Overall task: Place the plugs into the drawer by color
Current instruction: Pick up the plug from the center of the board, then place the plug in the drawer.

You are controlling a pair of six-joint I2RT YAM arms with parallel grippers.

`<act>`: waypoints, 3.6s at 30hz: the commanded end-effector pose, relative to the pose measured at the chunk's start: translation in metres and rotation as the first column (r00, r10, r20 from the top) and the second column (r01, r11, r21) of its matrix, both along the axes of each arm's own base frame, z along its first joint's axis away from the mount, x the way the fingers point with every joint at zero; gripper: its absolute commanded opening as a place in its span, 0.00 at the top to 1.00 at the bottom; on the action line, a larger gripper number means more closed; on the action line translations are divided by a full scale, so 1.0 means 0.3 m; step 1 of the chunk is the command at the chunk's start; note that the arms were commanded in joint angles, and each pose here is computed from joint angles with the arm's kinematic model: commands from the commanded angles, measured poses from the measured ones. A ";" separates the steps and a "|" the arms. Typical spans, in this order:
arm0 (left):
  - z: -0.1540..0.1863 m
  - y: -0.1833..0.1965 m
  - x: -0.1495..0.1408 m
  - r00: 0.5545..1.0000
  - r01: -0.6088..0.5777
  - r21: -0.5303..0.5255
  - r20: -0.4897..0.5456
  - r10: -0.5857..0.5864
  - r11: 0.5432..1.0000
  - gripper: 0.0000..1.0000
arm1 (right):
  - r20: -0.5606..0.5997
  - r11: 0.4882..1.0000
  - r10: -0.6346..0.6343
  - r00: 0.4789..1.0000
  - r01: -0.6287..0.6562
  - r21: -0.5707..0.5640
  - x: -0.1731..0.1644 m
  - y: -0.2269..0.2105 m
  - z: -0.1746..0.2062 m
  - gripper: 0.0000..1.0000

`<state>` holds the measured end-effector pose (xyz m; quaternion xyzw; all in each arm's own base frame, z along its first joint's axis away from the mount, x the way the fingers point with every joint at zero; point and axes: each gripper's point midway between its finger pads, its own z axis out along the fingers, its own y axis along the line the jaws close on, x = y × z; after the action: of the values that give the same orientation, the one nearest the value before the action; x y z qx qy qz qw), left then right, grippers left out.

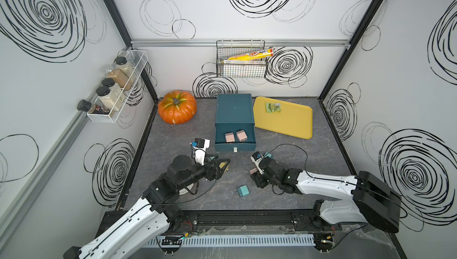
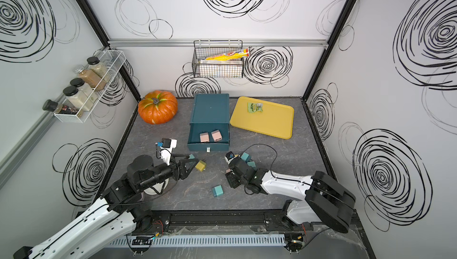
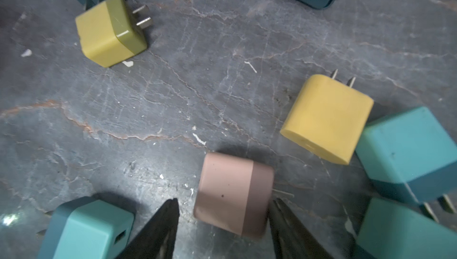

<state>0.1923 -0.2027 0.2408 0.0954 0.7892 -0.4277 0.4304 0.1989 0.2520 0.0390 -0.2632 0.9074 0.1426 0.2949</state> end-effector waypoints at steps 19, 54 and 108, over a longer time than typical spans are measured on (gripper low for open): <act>-0.070 -0.014 -0.001 0.999 0.015 -0.049 0.038 -0.013 0.999 0.15 | -0.071 0.994 0.035 0.997 -0.042 -0.103 -0.035 -0.019 -0.088 0.49; -0.066 -0.022 -0.010 0.999 0.029 -0.102 0.043 -0.024 0.994 0.17 | 0.078 0.869 0.210 0.975 -0.223 0.442 -0.189 0.079 0.596 0.75; -0.198 -0.007 0.056 0.997 -0.058 0.033 -0.044 0.059 0.998 0.13 | 0.034 0.958 0.181 0.983 -0.168 -0.232 0.438 0.280 0.486 0.67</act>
<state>0.2063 -0.2028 0.1724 0.0632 0.8183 -0.4005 0.4074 0.3350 0.3610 0.2143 -0.3748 0.8640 0.1082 0.3184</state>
